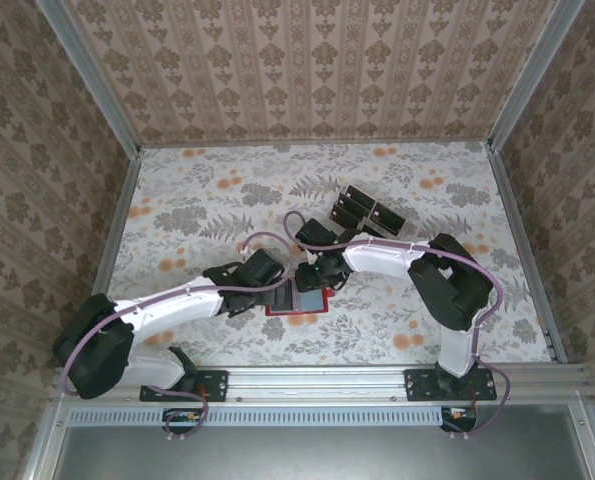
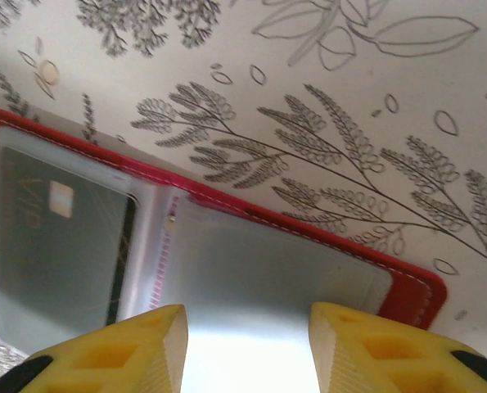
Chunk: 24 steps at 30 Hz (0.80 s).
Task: Put the credit cards into the card holder
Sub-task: Flip over the card slot in the card holder.
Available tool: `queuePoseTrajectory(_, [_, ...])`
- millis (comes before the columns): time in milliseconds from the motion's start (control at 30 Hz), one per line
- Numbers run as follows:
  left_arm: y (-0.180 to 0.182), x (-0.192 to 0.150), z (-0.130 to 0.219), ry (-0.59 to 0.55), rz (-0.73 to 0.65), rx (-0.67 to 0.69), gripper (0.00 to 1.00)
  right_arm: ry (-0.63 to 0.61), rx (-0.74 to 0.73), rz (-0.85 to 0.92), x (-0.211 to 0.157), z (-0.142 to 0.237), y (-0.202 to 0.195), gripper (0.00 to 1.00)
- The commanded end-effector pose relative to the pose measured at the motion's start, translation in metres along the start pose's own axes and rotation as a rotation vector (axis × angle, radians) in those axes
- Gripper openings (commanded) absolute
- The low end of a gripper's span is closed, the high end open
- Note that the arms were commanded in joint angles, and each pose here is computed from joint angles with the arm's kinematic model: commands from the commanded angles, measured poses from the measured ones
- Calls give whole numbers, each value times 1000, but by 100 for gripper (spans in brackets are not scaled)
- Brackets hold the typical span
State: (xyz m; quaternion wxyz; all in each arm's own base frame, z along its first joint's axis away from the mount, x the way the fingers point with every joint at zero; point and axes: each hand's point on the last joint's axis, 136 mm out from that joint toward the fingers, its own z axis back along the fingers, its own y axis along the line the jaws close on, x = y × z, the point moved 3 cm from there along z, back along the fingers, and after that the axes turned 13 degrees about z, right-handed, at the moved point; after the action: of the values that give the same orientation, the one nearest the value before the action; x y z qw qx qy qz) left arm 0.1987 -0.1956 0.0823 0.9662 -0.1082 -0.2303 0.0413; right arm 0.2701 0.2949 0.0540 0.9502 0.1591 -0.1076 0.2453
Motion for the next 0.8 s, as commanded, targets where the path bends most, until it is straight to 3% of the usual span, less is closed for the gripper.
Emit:
queuePoseTrajectory(0, [-2, -4, 4, -43, 21, -21, 100, 37, 54, -55, -12, -15, 3, 46])
queuePoseTrajectory(767, [-37, -20, -7, -112, -85, -91, 100, 38, 112, -124, -15, -27, 9, 47])
